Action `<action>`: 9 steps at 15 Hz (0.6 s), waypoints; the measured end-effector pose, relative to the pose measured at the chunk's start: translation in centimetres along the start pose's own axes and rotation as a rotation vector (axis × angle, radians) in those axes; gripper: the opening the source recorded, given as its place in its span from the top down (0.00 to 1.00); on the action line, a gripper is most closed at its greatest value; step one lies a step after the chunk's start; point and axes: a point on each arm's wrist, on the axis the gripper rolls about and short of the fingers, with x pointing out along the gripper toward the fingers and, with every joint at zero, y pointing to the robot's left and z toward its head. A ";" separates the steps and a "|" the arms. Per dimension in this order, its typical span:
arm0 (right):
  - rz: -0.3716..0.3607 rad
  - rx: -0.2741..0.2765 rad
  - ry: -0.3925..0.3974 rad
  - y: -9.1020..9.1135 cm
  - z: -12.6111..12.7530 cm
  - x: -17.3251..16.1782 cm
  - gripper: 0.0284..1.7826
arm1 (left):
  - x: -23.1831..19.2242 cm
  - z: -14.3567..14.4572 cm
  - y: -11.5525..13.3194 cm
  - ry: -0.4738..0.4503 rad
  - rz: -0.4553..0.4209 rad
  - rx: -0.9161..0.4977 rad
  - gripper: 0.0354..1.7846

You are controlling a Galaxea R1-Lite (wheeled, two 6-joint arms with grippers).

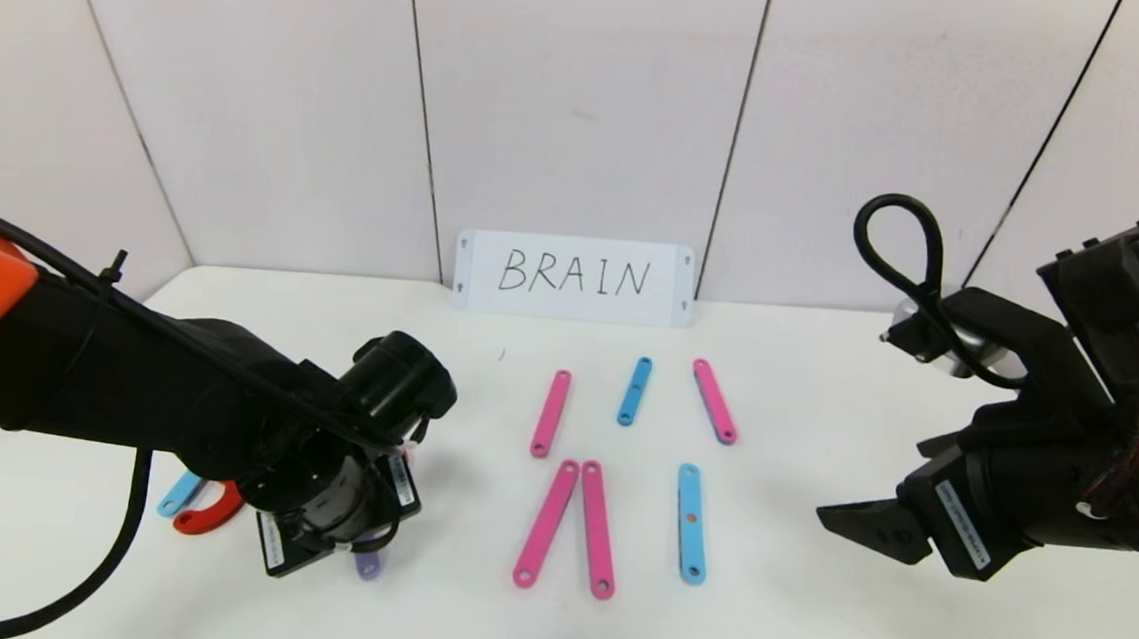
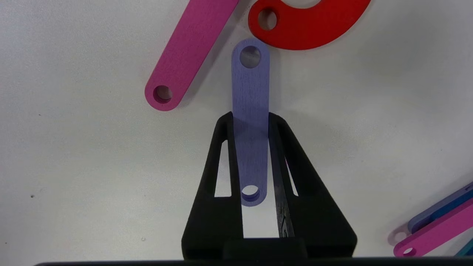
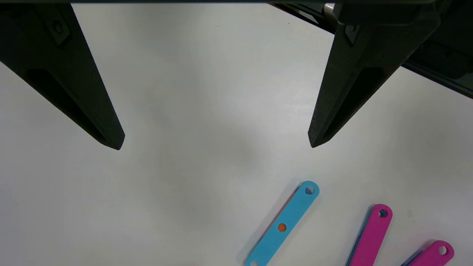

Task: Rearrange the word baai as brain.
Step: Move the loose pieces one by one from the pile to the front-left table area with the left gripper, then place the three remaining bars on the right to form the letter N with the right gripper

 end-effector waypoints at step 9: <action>0.002 -0.001 0.001 0.0 0.0 0.0 0.02 | -0.1 -0.2 -0.1 0.000 -0.003 0.014 0.27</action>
